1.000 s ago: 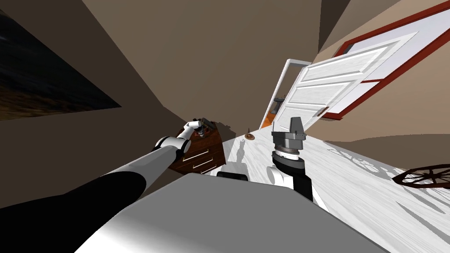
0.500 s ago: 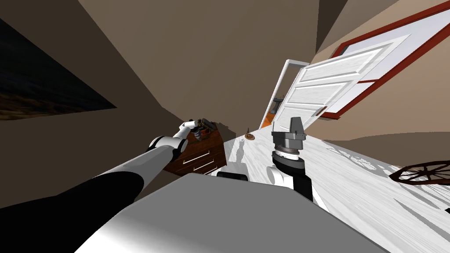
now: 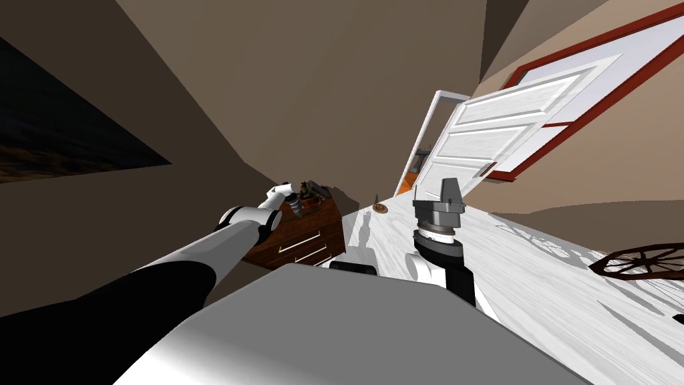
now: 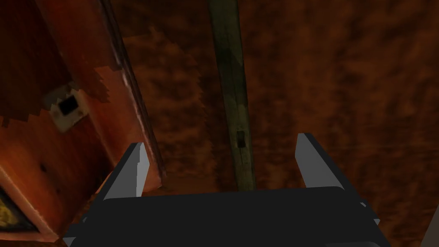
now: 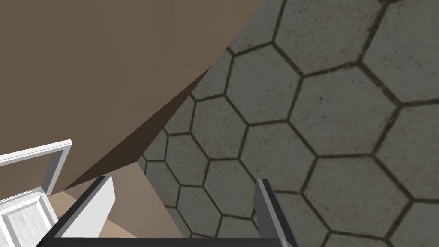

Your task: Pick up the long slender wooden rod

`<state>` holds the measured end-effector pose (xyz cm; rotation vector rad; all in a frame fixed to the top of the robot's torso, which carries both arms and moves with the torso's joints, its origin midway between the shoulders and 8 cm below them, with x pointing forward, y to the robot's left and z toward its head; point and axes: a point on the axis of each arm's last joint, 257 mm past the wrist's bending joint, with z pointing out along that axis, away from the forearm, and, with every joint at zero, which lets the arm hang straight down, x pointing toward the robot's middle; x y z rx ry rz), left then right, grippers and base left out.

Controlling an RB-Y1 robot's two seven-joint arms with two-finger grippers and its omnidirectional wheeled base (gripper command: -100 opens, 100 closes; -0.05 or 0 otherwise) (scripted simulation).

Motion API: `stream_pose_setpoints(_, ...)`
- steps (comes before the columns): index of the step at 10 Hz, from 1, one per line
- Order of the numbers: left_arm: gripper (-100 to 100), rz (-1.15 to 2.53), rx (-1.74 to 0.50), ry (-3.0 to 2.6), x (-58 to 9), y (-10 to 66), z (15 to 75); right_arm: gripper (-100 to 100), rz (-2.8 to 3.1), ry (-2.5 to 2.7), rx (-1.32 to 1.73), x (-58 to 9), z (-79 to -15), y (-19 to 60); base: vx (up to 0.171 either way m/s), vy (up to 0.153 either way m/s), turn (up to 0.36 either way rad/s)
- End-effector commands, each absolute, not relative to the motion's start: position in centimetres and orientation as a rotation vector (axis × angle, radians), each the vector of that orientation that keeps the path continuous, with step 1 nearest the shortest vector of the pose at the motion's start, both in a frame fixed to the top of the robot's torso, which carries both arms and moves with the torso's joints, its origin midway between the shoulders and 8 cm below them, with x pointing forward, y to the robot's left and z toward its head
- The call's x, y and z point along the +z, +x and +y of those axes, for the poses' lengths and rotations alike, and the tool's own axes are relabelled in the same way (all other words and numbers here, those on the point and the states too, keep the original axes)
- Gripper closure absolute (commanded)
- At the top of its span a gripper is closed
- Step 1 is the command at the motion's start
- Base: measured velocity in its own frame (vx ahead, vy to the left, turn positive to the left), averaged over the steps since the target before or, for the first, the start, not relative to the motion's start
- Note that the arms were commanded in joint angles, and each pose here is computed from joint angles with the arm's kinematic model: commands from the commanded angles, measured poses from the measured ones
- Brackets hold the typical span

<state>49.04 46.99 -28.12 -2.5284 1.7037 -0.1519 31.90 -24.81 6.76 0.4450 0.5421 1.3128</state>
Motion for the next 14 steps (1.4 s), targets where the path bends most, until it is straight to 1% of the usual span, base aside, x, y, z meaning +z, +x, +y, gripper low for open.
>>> stream_pose_setpoints(1,-100,1.695,-0.13,-2.56,-28.9,48.3,47.2,0,0.542,0.445,1.313,6.8,-24.8,31.9,0.0,0.0,0.0)
stream_pose_setpoints(4,-100,1.642,-0.055,-2.682,-29.2,45.1,48.6,0,0.542,0.445,1.313,6.8,-24.8,31.9,0.028,0.039,-0.018)
stream_pose_setpoints(5,-100,1.655,-0.081,-2.645,-28.5,46.1,48.5,0,0.542,0.445,1.313,6.8,-24.8,31.9,0.018,0.043,0.001)
stream_pose_setpoints(8,-100,1.647,-0.066,-2.667,-28.9,45.5,48.5,0,0.542,0.445,1.313,6.8,-24.8,31.9,0.001,0.006,-0.001)
stream_pose_setpoints(9,0,1.647,-0.064,-2.668,-29.0,45.5,48.5,0,0.542,0.445,1.313,6.8,-24.8,31.9,0.0,0.0,0.0)
stream_pose_setpoints(10,-100,1.648,-0.066,-2.665,-30.3,45.4,48.2,0,0.542,0.445,1.313,6.8,-24.8,31.9,0.006,0.005,0.0)
stream_pose_setpoints(13,-100,1.648,-0.066,-2.666,-30.4,45.4,48.1,0,0.542,0.445,1.313,6.8,-24.8,31.9,0.003,0.004,0.0)
stream_pose_setpoints(14,100,1.647,-0.067,-2.665,-30.4,45.4,48.1,0,0.542,0.445,1.313,6.8,-24.8,31.9,0.0,0.0,0.0)
